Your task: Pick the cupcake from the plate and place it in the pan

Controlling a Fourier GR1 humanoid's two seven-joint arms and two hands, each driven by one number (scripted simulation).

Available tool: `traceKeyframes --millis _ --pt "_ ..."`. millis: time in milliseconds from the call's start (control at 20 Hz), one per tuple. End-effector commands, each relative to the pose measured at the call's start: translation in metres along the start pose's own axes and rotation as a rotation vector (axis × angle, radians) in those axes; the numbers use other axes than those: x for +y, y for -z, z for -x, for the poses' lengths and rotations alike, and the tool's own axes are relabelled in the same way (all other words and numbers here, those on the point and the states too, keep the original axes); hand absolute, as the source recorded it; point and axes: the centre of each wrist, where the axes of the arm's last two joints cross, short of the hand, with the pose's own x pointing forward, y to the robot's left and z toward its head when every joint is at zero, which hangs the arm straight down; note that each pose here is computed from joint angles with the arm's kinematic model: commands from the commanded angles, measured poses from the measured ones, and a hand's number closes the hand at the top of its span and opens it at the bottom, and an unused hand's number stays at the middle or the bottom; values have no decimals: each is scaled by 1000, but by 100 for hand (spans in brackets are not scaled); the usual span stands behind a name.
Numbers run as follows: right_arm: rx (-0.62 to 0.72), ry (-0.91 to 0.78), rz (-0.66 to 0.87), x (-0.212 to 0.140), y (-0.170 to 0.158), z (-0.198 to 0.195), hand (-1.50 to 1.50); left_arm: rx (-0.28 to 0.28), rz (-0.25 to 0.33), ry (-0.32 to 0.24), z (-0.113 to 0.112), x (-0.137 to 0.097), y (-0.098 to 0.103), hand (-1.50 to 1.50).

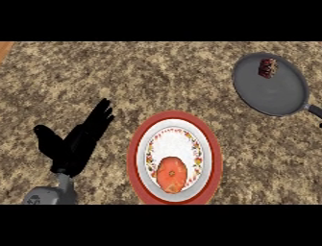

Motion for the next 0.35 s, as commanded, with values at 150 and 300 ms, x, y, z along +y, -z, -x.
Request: traceKeyframes --millis 150,300 --pt "-4 9 -62 -10 -20 15 -150 19 -9 -24 -1 -4 6 0" --pt "6 -4 -87 -17 -25 16 -150 3 -15 -9 0 -10 -12 0"
